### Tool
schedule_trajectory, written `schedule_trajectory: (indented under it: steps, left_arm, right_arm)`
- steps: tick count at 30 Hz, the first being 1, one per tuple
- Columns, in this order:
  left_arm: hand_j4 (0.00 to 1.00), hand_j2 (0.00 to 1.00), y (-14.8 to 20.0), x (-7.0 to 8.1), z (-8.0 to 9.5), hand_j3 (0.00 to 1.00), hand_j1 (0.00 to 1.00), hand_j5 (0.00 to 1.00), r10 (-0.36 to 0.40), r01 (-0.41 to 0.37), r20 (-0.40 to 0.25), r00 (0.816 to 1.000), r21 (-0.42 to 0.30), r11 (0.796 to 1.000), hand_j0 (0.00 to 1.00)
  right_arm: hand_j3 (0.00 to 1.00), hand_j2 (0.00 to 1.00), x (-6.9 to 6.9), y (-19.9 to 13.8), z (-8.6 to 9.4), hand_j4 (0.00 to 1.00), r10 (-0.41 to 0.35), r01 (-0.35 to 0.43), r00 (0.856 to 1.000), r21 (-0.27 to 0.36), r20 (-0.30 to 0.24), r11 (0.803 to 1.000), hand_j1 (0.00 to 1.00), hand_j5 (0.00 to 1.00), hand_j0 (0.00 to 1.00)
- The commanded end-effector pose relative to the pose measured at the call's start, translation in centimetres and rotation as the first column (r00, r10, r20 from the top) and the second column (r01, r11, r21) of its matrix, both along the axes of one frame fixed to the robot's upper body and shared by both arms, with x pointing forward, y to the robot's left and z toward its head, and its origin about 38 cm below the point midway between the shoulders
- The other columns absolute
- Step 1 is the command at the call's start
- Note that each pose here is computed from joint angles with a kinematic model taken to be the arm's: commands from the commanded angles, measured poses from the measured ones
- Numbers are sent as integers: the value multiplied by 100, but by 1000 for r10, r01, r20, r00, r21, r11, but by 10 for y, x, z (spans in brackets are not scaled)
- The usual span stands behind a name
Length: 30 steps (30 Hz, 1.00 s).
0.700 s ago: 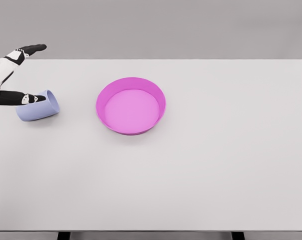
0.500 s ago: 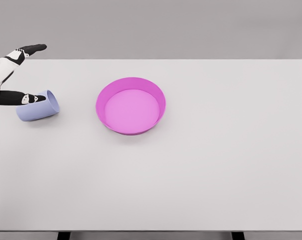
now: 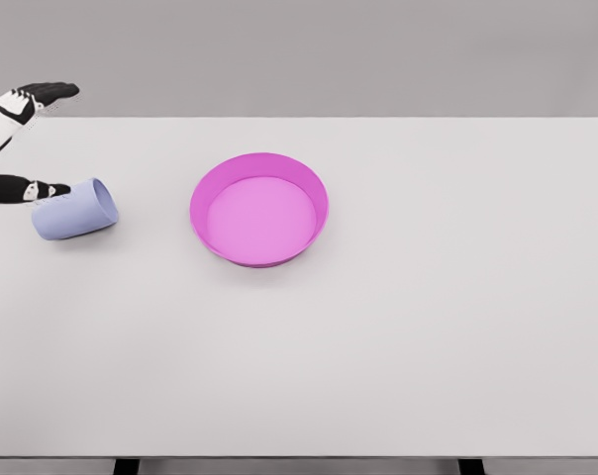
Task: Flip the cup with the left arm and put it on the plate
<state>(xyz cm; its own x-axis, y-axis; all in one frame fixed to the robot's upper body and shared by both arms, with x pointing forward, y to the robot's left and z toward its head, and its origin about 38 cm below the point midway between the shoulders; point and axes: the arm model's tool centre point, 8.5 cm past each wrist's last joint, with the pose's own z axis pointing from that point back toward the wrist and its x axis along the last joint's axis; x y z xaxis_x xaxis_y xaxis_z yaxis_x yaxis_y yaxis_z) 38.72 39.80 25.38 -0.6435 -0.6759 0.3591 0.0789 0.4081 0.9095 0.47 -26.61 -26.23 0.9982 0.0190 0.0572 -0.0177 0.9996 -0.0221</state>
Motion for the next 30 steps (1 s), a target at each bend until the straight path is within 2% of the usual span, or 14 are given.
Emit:
schedule_trajectory:
  steps: [1,2,4,6,8,9,10,11,15,18,22,24,26,30]
  left_arm:
    - [100,100,5,1,11,100,100,100,24,-23,42,999,-32,999,100]
    - [100,100,-6,3,1,100,100,100,15,-11,40,999,-84,996,100]
    - [100,100,-8,3,0,100,100,100,12,-8,41,999,-93,996,100]
    - [100,100,-7,3,-1,100,100,100,10,-7,33,999,-77,997,100]
    - [100,100,6,0,11,100,100,100,15,-15,22,1000,3,1000,100]
    - [100,100,9,-1,11,100,100,100,17,-17,15,1000,15,1000,100]
    - [100,100,8,-6,-7,100,100,100,18,-18,-24,1000,2,1000,100]
    - [100,100,9,-9,-12,100,100,100,19,-18,-42,999,14,1000,100]
    - [100,100,-8,-27,-9,100,100,100,-61,66,-63,996,80,995,100]
    - [100,100,-11,-29,-15,100,100,100,-93,112,-134,987,145,983,100]
    - [100,100,-12,-30,-13,100,100,100,-115,130,-155,981,93,987,100]
    - [100,100,-7,-24,-23,100,100,100,-48,62,-255,966,46,997,100]
    - [100,100,-5,-21,-36,100,100,100,-9,17,-391,921,17,1000,100]
    - [100,100,2,-15,-39,100,100,100,61,-70,-467,882,-2,998,100]
  right_arm:
    - [100,100,0,0,0,100,0,0,1000,0,0,1000,100,100,100]
    - [100,100,0,0,0,100,0,0,1000,0,1,1000,100,100,100]
    - [100,100,0,0,0,100,0,0,1000,0,1,1000,100,100,100]
    - [100,100,0,0,0,100,0,0,1000,0,0,1000,100,100,100]
    - [100,100,0,0,0,100,0,0,1000,0,0,1000,100,100,100]
    - [100,100,1,0,0,100,0,0,1000,0,1,1000,100,100,100]
    - [100,100,0,0,0,100,0,0,1000,0,0,1000,100,100,100]
    - [100,100,0,0,0,100,0,0,1000,0,0,1000,100,100,100]
    - [100,100,0,0,0,100,0,0,1000,0,0,1000,100,100,100]
    - [100,100,0,0,0,100,0,0,1000,0,0,1000,100,100,100]
    - [100,100,0,0,0,100,0,0,1000,0,1,1000,100,100,100]
    - [100,100,0,0,0,100,0,0,1000,0,0,1000,100,100,100]
    - [100,100,0,0,0,100,0,0,1000,0,0,1000,100,100,100]
    - [100,100,0,0,0,100,0,0,1000,0,0,1000,100,100,100]
